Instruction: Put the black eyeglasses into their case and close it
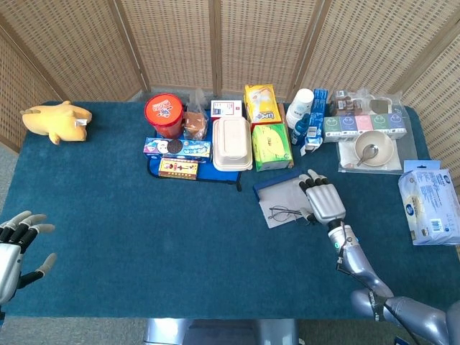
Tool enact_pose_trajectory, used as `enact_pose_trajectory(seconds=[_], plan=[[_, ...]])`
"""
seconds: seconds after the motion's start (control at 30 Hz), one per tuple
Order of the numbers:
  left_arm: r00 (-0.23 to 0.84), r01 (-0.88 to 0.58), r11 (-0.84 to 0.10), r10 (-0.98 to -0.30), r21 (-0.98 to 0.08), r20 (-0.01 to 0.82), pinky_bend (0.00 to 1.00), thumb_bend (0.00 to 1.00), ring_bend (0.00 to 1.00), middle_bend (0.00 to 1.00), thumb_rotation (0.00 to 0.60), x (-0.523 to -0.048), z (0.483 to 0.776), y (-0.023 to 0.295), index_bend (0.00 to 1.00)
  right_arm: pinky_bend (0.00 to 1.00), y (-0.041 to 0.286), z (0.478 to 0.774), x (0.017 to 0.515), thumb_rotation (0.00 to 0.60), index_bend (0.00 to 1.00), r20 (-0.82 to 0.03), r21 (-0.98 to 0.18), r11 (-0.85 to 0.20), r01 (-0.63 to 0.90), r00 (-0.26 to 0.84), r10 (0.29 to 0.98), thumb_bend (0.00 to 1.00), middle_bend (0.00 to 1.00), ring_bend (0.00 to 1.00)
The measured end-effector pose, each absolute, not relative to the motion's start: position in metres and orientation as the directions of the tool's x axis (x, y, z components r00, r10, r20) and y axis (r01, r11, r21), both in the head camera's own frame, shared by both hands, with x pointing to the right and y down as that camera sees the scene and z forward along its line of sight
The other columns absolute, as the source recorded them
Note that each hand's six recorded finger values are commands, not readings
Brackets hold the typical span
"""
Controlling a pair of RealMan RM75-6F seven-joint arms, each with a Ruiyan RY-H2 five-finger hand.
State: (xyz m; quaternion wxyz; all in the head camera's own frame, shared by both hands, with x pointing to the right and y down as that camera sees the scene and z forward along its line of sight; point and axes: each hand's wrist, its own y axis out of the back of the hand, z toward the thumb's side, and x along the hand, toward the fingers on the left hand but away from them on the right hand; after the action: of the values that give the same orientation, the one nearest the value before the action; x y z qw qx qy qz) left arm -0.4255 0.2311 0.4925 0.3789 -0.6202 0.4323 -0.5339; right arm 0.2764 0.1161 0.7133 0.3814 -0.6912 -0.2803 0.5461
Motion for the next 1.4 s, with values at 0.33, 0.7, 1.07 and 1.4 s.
enact_pose_trajectory(seconds=[0.33,0.7,1.07,1.4], plan=[[0.060,-0.135,-0.341,-0.940,-0.930,0.336,0.21,0.23,0.16,0.26,0.598,-0.425,0.494,0.231,0.34,0.21,0.108,0.704,0.275,0.600,0.22,-0.513,-0.849,-0.528,-0.013,0.258,0.819,0.32,0.18,0.08],[0.047,-0.133,-0.334,-0.943,-0.933,0.330,0.21,0.23,0.16,0.26,0.599,-0.429,0.490,0.232,0.34,0.21,0.121,0.716,0.278,0.600,0.22,-0.538,-0.836,-0.549,-0.027,0.243,0.807,0.32,0.18,0.08],[0.048,-0.139,-0.335,-0.942,-0.932,0.331,0.21,0.23,0.16,0.26,0.600,-0.427,0.491,0.232,0.34,0.21,0.117,0.709,0.275,0.600,0.19,-0.518,-0.847,-0.532,-0.017,0.256,0.816,0.32,0.18,0.08],[0.053,-0.146,-0.332,-0.943,-0.932,0.328,0.21,0.23,0.16,0.26,0.599,-0.427,0.492,0.231,0.34,0.20,0.131,0.683,0.253,0.600,0.12,-0.514,-0.842,-0.539,-0.013,0.324,0.795,0.30,0.15,0.05]])
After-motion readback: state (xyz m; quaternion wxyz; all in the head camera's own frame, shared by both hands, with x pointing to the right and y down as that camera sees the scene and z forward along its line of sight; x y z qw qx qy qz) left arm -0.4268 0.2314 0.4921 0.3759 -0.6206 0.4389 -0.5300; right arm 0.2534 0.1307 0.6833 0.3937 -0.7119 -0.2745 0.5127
